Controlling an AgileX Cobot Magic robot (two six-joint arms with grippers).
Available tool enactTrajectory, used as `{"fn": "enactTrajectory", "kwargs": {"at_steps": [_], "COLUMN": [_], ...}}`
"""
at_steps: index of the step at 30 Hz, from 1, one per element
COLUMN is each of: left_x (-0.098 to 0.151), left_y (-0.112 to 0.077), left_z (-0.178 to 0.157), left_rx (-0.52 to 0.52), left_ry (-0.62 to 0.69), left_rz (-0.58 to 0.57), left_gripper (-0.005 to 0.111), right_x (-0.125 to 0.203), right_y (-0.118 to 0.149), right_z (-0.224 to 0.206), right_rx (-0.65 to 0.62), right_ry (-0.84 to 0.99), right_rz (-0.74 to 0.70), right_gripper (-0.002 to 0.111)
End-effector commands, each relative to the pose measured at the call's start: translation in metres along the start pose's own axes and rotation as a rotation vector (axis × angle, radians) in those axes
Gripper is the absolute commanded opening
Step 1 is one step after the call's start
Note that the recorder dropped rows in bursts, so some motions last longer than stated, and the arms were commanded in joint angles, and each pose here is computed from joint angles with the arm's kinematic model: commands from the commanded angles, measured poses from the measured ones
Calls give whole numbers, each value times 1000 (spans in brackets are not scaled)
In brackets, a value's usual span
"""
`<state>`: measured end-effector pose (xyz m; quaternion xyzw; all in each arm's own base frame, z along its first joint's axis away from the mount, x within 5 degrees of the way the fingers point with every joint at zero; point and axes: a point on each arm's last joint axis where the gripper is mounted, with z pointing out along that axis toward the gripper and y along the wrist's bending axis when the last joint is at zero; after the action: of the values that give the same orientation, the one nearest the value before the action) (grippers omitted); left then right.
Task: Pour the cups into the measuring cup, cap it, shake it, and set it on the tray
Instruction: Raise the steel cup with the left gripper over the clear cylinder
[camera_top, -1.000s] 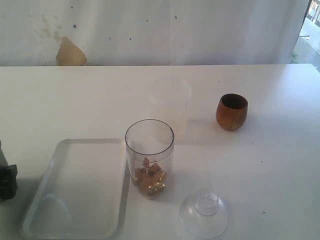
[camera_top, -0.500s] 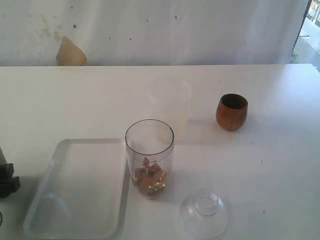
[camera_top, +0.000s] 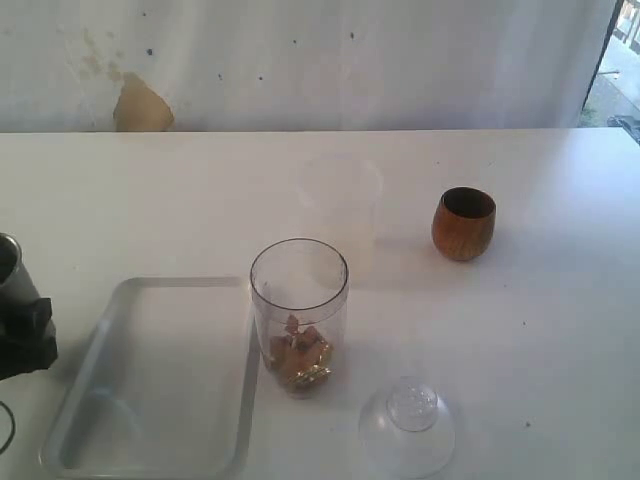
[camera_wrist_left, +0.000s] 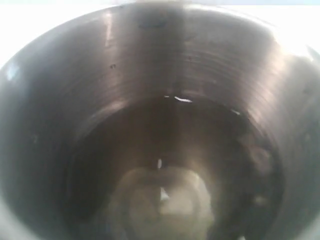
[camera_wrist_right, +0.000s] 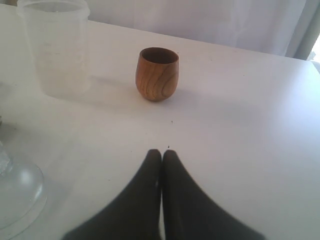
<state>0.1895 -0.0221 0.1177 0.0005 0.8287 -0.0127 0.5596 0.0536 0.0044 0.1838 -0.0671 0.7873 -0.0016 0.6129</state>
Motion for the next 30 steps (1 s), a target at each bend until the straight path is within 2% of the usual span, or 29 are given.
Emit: {"fn": "enactTrajectory", "kwargs": {"at_steps": [1,5,10,13,17,26,30], "left_x": [-13,-34,-59,-73,-89,-108,-111], "left_y": [-8,-18,-36,-46,-55,-93,-105], "left_z": [17,37,65,74,80,78,76], "left_rx": [46,103,220,297,376,574,616], "left_ry": [-3,-51,38,32,14,-27,-35], "left_rz": [17,-10,71,102,91,220,239], "left_gripper": [0,0,0,0,0,0,0], "right_x": [1,1,1,1,1,1,1], "right_y": [0,0,0,0,0,0,0], "right_z": [0,0,0,0,0,0,0], "right_rx": [5,5,5,5,5,5,5], "right_ry": [-1,-2,-2,-2,-2,-2,-2], "right_rz": [7,15,18,18,18,18,18], "right_gripper": [0,0,0,0,0,0,0]}}
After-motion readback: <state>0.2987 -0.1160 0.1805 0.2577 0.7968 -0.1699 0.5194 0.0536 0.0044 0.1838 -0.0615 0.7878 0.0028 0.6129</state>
